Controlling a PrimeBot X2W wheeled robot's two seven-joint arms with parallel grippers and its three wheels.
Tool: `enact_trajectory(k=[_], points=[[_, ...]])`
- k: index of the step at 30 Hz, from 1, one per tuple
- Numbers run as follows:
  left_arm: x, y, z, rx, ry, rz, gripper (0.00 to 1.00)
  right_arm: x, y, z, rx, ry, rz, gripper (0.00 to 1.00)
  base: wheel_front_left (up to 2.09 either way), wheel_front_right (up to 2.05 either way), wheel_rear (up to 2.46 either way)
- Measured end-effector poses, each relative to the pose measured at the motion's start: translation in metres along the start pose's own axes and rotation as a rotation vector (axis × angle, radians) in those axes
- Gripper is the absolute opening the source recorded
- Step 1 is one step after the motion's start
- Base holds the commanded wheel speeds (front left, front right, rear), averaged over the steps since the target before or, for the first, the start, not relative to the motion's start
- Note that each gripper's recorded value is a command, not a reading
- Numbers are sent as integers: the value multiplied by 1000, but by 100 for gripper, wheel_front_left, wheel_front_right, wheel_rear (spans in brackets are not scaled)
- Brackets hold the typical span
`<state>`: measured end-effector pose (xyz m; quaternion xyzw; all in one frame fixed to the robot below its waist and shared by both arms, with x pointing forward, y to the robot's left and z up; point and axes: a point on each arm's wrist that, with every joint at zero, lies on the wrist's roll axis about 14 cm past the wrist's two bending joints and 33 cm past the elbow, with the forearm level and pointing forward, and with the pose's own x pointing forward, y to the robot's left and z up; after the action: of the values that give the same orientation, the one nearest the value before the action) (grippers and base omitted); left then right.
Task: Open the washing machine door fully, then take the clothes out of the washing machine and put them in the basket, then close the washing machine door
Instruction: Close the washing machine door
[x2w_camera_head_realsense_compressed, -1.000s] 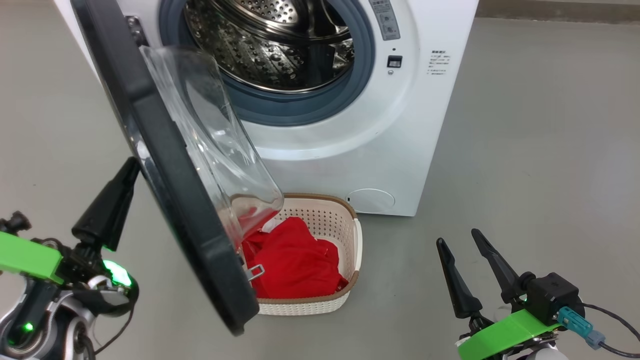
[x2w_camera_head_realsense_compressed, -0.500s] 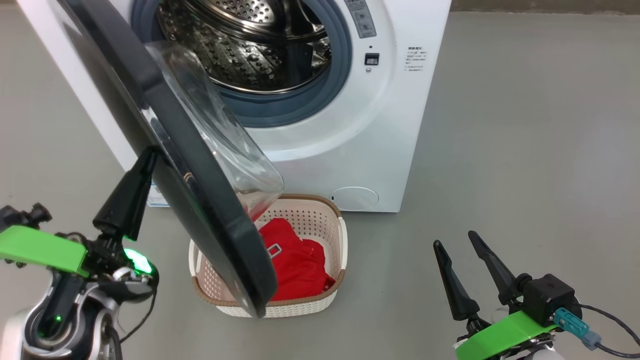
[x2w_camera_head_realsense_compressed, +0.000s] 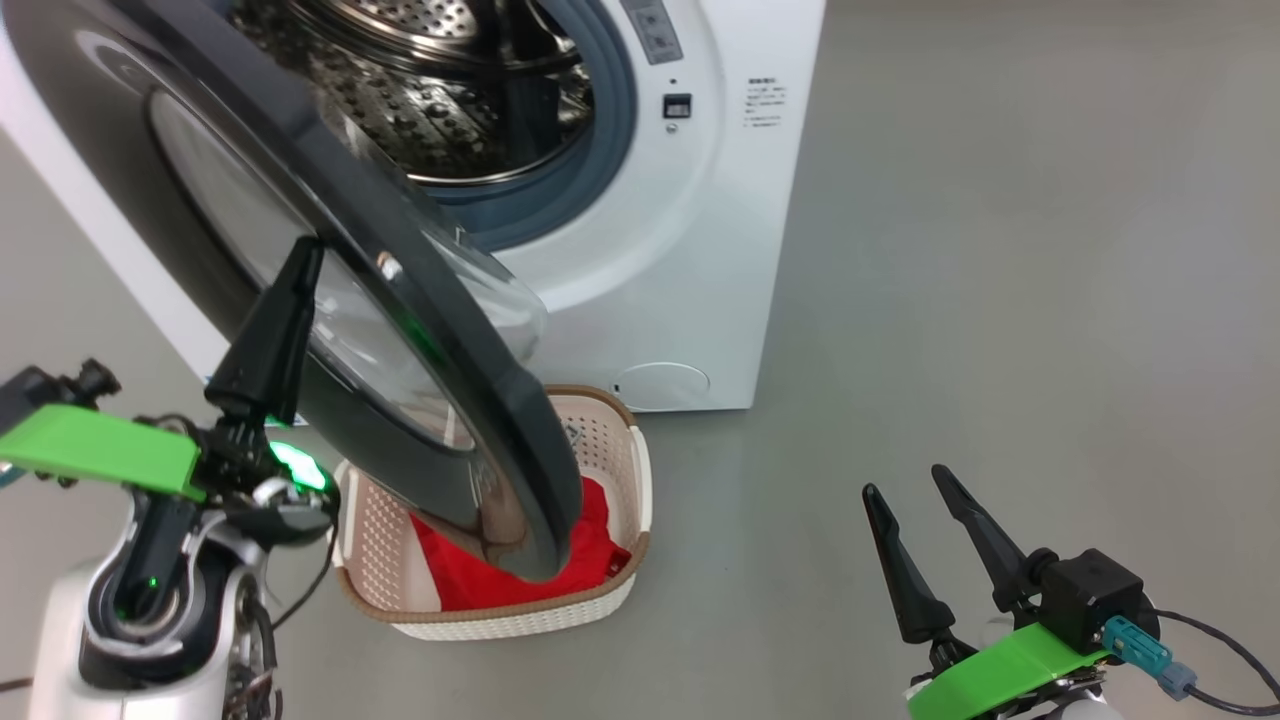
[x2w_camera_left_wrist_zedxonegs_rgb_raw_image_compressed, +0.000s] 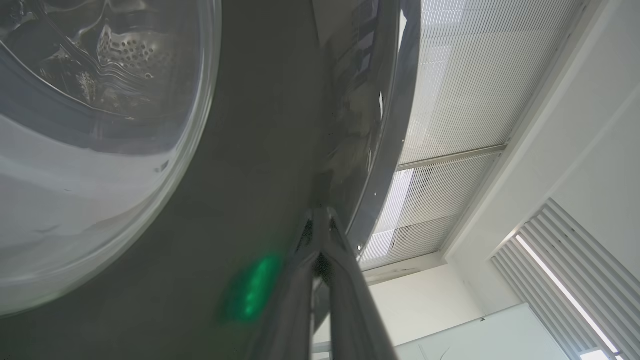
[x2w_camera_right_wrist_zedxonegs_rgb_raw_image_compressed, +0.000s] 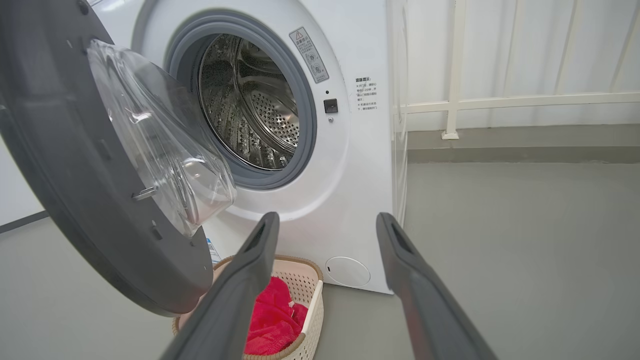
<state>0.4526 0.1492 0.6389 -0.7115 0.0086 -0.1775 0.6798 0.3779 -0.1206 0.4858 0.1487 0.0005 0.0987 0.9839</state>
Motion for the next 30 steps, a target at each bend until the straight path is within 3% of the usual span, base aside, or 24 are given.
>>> enact_trajectory(k=[30], points=[[83,28,-35,-30,19,-9,0,-7,-35,5,-15,-10,-107,100,0,0,0]])
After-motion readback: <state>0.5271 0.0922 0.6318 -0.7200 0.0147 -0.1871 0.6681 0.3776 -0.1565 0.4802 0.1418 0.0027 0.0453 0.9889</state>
